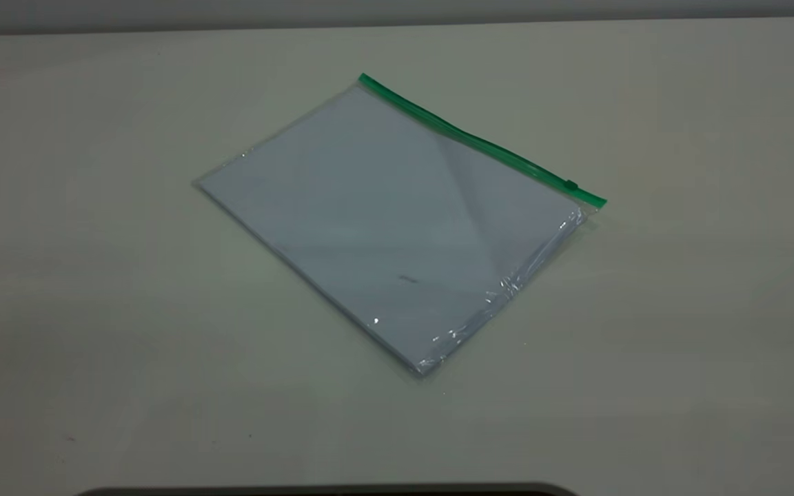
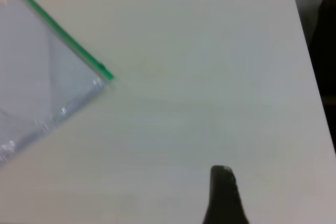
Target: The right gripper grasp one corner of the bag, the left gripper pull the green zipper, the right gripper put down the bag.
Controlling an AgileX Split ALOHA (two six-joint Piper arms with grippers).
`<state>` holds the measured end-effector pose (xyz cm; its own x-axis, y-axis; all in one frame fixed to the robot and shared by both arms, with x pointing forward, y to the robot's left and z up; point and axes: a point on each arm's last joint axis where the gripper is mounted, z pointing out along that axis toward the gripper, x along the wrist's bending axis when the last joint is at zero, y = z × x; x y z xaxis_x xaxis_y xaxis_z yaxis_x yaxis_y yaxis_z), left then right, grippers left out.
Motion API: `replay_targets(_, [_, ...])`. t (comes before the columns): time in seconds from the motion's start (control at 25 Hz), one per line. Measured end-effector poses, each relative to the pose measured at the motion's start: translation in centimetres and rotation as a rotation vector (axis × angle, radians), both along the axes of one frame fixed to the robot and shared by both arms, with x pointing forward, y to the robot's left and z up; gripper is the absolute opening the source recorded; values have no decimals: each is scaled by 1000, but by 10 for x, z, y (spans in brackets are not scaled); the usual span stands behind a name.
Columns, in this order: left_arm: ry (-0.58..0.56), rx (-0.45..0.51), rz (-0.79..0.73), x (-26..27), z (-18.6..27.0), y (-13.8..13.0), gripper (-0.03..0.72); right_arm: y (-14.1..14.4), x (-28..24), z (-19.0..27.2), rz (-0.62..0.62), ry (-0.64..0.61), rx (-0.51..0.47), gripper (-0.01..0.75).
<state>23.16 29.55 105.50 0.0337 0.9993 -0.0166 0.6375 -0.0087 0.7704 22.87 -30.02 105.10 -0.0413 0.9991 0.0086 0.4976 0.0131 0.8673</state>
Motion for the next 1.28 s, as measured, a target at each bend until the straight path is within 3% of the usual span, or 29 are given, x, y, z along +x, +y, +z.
replay_targets(0.28, [87,-5,12,67,49,3,555,5,45,41,-4,116,40,556])
replay_targets(0.52, [131,-22,18,149,44,5,555,12,115,33,2,264,81,556])
replay_targets(0.76, [121,-40,-44,229,18,3,555,26,181,4,75,366,149,556])
replay_targets(1.0, [152,-26,-160,293,-7,-1,555,38,236,-45,215,460,136,556])
replay_targets(1.28, [166,-25,-269,327,-32,-7,555,55,273,-108,282,586,330,556])
